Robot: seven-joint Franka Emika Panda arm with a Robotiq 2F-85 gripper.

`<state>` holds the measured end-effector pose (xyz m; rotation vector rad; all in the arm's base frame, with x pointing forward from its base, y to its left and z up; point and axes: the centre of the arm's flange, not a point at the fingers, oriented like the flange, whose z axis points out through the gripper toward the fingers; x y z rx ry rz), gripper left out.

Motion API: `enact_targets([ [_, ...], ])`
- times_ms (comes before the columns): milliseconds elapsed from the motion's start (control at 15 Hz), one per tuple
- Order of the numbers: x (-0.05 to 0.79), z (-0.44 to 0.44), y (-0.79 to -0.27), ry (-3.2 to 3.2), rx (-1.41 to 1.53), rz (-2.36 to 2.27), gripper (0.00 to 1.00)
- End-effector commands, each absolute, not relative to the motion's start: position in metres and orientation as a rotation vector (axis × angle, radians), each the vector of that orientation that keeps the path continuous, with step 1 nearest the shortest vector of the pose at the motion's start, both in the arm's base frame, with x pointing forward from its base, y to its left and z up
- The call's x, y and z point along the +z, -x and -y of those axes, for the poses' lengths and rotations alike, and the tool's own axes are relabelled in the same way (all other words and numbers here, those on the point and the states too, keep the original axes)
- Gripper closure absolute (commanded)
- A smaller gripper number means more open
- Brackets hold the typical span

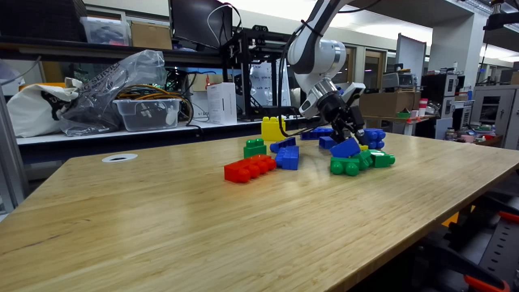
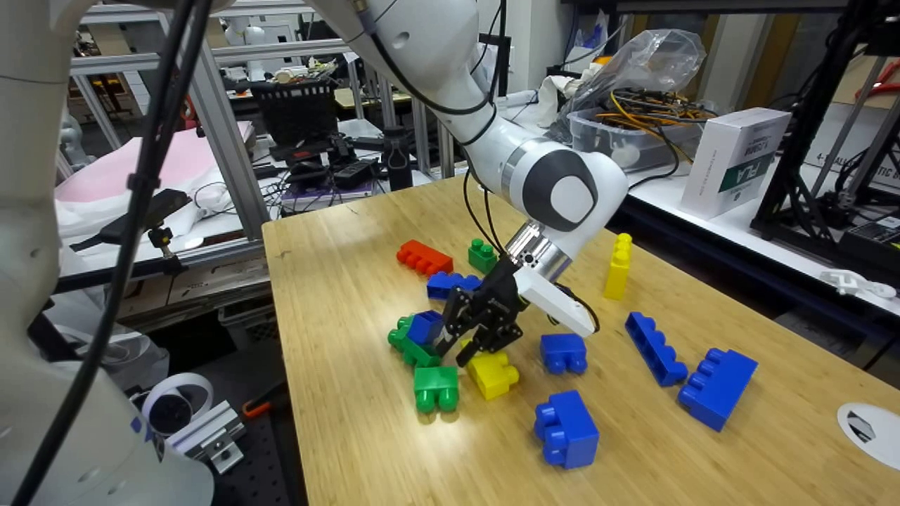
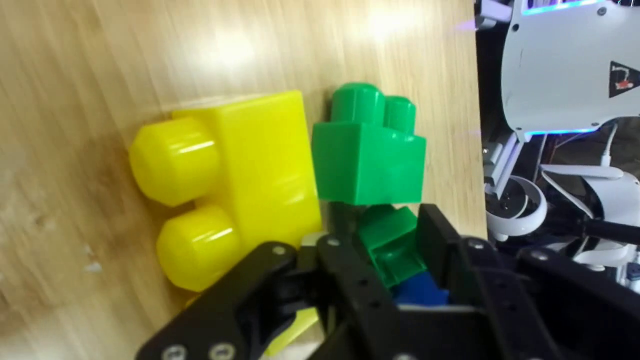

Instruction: Separate the Legos that are joined together

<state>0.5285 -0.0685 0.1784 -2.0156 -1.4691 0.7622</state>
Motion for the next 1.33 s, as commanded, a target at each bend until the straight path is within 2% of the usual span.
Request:
enact_targets([
  [0,0.180,0.066,-0.528,2.148,0.879,1.506,0.83],
  [200,0.189,0.061,-0.535,2.288,0.823,1.564,0.83],
  [400,0.205,0.055,-0.546,2.429,0.610,1.581,0.83],
  [467,0.211,0.051,-0.548,2.480,0.545,1.573,0.33],
  [533,0.217,0.049,-0.550,2.531,0.491,1.561,0.32],
  [733,0.243,0.037,-0.548,2.711,0.352,1.498,0.12],
  [867,0.262,0.029,-0.543,2.831,0.273,1.445,0.01],
  [1267,0.288,0.007,-0.515,3.024,0.175,1.294,0.00],
])
